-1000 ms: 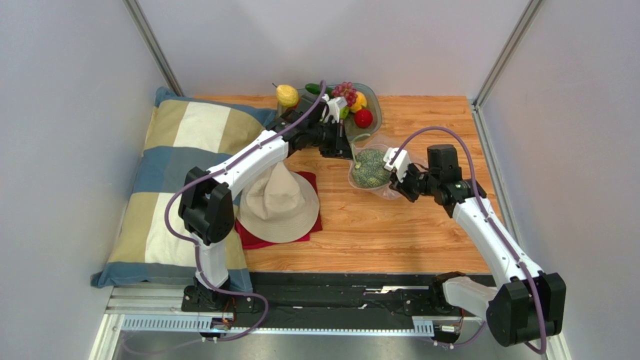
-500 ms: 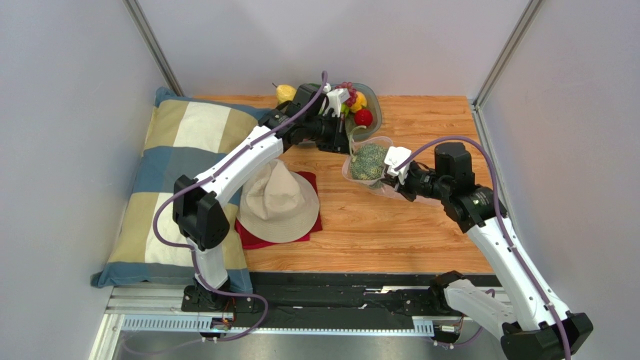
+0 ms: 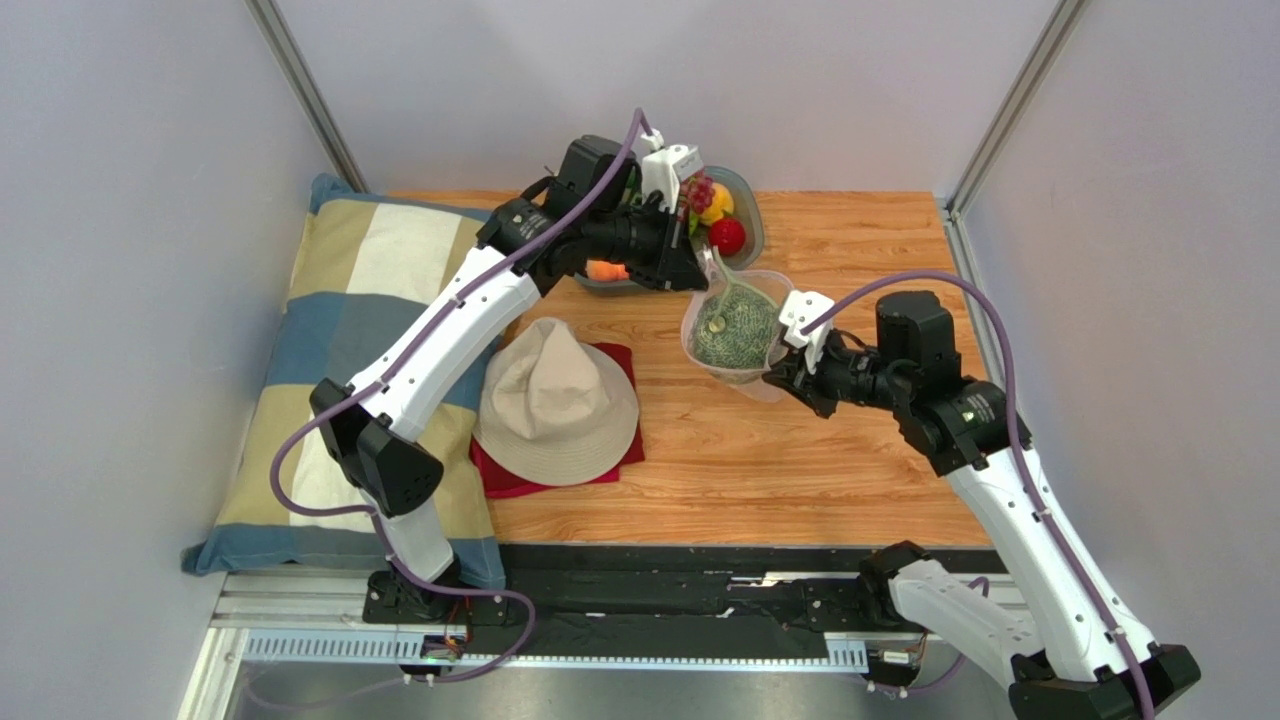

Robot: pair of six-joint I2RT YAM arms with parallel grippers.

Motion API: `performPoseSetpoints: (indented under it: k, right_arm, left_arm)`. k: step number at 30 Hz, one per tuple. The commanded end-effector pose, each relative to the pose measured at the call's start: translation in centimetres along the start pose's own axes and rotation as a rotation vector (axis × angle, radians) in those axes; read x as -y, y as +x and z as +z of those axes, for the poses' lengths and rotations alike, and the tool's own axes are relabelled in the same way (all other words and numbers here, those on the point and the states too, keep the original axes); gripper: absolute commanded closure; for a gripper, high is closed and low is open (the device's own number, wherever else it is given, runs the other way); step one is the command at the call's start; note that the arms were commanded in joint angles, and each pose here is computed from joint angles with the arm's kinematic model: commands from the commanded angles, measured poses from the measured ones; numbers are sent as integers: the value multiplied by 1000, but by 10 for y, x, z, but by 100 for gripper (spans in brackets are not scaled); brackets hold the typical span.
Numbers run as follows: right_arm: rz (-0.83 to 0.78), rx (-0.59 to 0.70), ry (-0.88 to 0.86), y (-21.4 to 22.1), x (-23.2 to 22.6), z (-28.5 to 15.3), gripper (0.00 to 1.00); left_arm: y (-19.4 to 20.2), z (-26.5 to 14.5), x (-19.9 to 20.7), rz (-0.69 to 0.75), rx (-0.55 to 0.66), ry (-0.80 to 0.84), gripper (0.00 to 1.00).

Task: Place the food in the zip-top bag and seal the zipper
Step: Adjust the zipper food storage bag at the center of the board.

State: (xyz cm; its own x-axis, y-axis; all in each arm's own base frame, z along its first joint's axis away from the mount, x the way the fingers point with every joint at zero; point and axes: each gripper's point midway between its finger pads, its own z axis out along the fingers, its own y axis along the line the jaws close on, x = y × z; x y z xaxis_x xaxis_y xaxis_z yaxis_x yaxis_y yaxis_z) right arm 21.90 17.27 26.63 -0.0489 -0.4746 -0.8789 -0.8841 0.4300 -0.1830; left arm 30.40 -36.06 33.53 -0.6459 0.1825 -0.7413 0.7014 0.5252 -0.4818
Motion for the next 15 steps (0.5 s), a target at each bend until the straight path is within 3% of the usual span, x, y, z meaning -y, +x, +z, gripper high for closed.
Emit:
performPoseSetpoints:
  k: [1,7,12,15]
  right_arm:
    - [83,57,-21,-16,-16,-10,100]
    - [71,77,-5,-49,-15,-30,100]
    - [85,23,4,-39,-14,-29,100]
    - [95,55,13,-52,-14,-38,100]
  left_arm:
    - [12,1,12,28,-55,77,100]
    - [-23,-19,36,87,81,132,100]
    - [-12,-14,34,74,16,141,100]
    - [-14,-15,39,73,24,161,100]
